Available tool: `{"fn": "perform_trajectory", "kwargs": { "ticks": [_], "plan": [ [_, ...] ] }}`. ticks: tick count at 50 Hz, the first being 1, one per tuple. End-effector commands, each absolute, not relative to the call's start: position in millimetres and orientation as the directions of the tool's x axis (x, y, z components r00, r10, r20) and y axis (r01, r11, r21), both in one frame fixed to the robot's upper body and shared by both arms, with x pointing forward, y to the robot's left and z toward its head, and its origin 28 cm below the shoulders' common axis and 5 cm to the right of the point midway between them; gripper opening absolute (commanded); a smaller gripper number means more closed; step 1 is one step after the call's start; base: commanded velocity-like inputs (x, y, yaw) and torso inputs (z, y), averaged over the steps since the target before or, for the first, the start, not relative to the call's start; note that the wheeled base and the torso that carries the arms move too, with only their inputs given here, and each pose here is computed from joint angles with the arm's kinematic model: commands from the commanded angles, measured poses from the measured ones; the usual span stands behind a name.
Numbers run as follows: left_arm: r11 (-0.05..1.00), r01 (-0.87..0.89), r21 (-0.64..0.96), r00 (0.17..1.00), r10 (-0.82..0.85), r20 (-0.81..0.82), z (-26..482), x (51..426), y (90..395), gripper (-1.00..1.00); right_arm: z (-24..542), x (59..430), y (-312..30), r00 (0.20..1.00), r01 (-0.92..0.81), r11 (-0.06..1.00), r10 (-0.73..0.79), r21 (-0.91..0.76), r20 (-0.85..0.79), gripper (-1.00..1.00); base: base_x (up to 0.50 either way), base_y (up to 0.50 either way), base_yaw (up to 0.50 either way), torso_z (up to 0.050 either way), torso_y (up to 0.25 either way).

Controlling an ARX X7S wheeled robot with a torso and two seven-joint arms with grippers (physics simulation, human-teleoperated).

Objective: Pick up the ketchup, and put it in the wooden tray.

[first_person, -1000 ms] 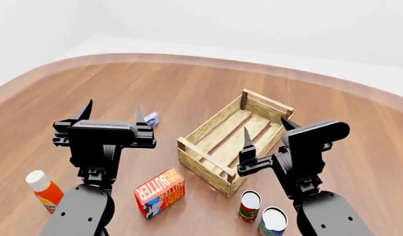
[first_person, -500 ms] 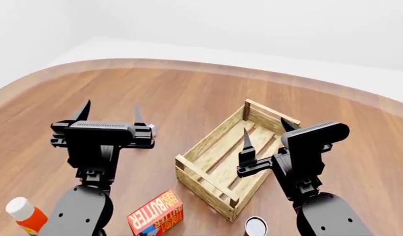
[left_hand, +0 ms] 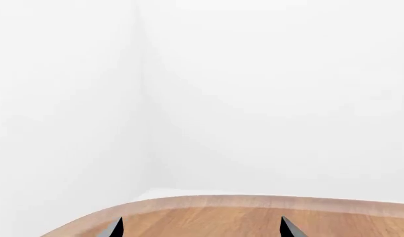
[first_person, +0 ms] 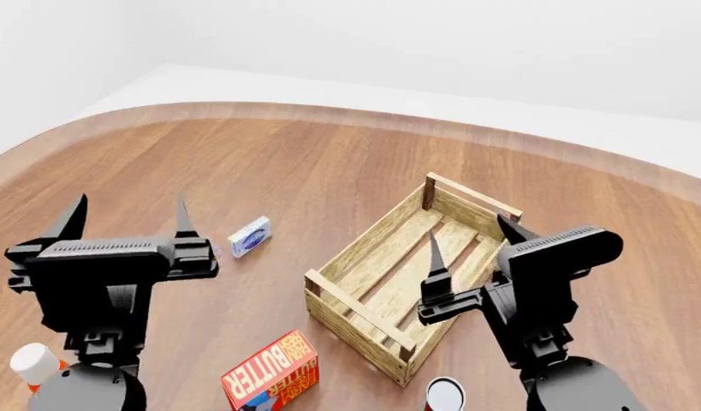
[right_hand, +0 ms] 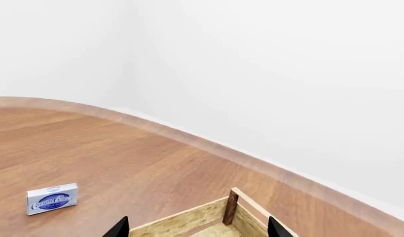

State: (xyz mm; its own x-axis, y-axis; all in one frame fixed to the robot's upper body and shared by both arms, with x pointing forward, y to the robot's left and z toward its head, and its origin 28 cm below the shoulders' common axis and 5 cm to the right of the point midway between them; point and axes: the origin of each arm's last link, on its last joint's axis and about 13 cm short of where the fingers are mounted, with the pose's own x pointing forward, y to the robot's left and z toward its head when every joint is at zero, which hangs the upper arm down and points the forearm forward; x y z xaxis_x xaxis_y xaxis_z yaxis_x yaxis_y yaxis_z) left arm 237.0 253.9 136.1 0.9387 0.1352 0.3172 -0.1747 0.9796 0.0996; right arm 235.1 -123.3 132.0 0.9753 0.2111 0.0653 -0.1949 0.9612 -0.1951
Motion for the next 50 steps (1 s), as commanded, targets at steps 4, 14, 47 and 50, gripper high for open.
{"fn": "perform_trajectory", "kwargs": {
  "ticks": [4,14,47,50],
  "plan": [
    [0.919,-0.379,0.108,0.896,0.335,0.293,125,184,297,1.00,128,220,-123,0.973,-0.201,0.956,0.220,-0.213,0.070,1.00,0.00,0.00,0.00,0.000,0.000],
    [0.856,-0.508,0.101,0.848,0.476,0.232,101,156,324,1.00,131,220,-119,0.969,-0.214,0.952,0.235,-0.218,0.075,1.00,0.00,0.00,0.00,0.000,0.000],
    [0.802,-0.576,0.155,0.812,0.584,-0.004,60,153,335,1.00,129,222,-116,0.969,-0.216,0.952,0.235,-0.217,0.069,1.00,0.00,0.00,0.00,0.000,0.000],
    [0.805,-0.572,0.159,0.814,0.581,-0.014,58,153,335,1.00,129,222,-116,0.970,-0.215,0.952,0.235,-0.217,0.068,1.00,0.00,0.00,0.00,0.000,0.000]
  ]
}}
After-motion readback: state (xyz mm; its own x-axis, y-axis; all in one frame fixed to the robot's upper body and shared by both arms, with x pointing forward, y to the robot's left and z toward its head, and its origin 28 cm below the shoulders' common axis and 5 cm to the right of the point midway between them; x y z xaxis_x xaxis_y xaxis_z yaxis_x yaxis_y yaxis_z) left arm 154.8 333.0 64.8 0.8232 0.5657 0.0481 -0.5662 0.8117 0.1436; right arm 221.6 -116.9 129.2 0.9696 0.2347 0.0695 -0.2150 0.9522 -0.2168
